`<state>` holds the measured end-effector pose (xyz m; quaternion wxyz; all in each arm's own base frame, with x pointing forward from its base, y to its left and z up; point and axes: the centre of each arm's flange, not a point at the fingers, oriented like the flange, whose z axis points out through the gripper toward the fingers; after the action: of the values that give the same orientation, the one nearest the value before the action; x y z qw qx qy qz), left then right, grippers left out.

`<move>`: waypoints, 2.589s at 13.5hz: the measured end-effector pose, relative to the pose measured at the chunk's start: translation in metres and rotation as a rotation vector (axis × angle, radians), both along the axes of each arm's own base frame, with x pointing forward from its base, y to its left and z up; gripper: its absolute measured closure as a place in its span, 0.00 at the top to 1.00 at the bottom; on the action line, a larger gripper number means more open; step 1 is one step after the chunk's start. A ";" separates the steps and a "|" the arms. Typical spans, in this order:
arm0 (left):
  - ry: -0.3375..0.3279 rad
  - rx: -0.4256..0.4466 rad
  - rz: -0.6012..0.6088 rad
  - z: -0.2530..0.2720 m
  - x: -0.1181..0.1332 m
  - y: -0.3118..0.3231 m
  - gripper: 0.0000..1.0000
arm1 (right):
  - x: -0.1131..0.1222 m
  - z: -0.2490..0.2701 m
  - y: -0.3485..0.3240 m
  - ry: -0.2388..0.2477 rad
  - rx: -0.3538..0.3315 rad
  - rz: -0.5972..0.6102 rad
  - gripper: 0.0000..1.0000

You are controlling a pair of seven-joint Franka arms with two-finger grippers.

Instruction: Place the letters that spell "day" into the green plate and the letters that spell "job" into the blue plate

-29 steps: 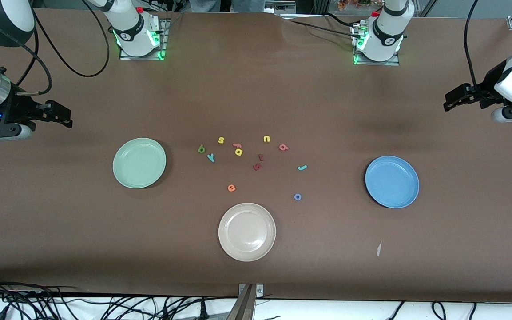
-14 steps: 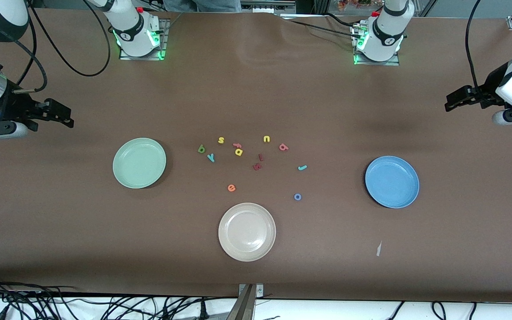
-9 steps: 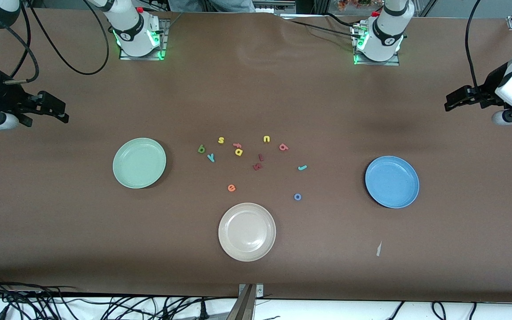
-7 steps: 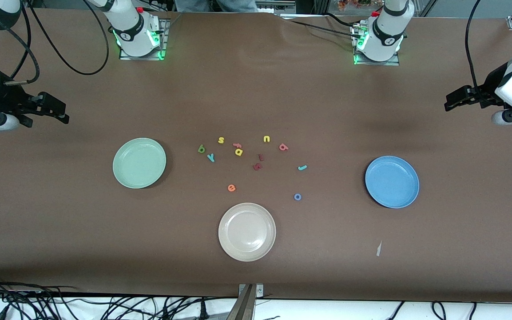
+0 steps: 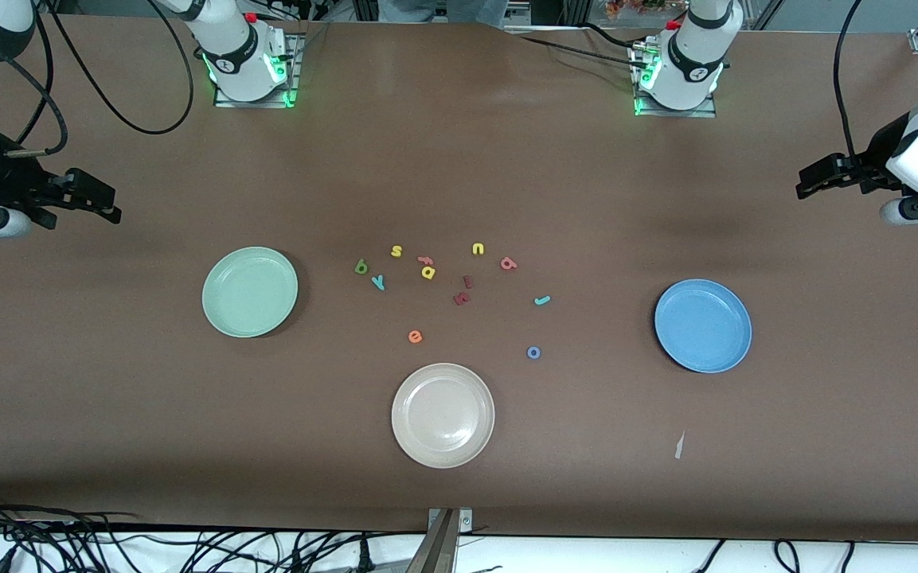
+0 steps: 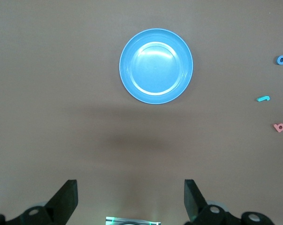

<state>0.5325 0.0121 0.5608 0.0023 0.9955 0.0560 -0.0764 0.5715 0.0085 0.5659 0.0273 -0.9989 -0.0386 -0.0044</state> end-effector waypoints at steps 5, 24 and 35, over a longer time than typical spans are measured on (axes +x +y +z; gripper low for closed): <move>0.006 0.000 0.000 -0.003 0.002 0.000 1.00 | 0.000 -0.001 0.000 0.002 0.000 0.000 1.00; 0.007 0.000 0.010 -0.004 0.002 0.005 1.00 | 0.001 -0.010 0.002 0.003 0.000 0.002 1.00; 0.007 0.000 0.010 -0.004 0.002 0.005 1.00 | 0.001 -0.010 0.002 0.002 0.000 0.004 1.00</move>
<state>0.5341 0.0175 0.5571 0.0028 0.9949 0.0609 -0.0798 0.5722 0.0109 0.5558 0.0274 -0.9988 -0.0403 -0.0034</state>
